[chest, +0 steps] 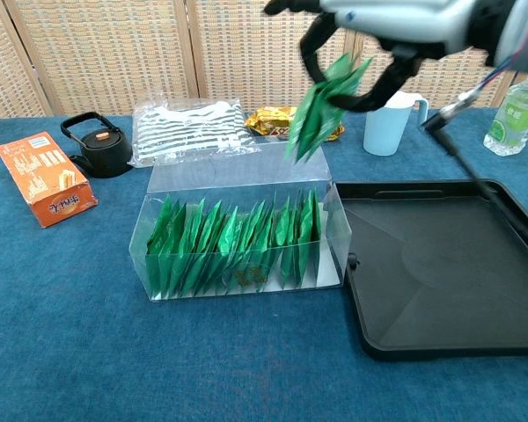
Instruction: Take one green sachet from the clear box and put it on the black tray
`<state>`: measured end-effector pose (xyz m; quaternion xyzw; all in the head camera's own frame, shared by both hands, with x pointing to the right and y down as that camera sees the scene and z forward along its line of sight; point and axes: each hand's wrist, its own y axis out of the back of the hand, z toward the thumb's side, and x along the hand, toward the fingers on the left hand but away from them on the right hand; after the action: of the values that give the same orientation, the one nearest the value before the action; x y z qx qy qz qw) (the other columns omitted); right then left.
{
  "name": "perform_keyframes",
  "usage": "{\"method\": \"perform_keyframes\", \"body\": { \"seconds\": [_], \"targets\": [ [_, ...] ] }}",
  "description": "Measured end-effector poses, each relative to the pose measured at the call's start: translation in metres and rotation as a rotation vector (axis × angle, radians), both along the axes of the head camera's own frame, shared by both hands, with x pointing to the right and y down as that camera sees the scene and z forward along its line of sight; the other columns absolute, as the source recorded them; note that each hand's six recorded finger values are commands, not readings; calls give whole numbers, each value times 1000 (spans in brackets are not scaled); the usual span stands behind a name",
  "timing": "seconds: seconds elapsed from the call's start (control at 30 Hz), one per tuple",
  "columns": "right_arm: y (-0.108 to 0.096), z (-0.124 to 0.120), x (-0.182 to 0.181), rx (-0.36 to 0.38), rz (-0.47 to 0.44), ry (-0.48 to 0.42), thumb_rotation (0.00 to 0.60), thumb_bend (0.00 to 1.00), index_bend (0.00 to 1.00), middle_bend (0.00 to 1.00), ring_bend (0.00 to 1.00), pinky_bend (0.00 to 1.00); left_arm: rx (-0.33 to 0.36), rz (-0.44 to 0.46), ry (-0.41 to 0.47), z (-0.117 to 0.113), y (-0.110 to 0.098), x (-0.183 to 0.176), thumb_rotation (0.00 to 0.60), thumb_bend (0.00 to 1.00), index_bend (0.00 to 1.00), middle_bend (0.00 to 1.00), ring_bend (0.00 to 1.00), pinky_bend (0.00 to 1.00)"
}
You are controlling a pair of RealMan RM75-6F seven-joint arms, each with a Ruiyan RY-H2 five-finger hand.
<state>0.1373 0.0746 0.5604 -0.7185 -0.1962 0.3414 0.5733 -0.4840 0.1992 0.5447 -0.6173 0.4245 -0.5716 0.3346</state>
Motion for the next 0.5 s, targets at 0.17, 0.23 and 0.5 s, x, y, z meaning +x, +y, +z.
{"method": "perform_keyframes", "body": {
  "seconds": [0.17, 0.23, 0.5],
  "targets": [
    [5, -2, 39, -17, 47, 30, 600, 605, 651, 3, 0, 95, 1, 3, 3, -1, 1, 1, 600, 123, 0, 0, 0, 0],
    [12, 2, 51, -37, 55, 38, 600, 606, 651, 3, 0, 95, 1, 4, 3, -1, 1, 1, 600, 123, 0, 0, 0, 0],
    [47, 28, 99, -109, 62, 98, 600, 607, 651, 3, 0, 95, -1, 10, 2, -1, 2, 3, 600, 123, 0, 0, 0, 0]
  ]
}}
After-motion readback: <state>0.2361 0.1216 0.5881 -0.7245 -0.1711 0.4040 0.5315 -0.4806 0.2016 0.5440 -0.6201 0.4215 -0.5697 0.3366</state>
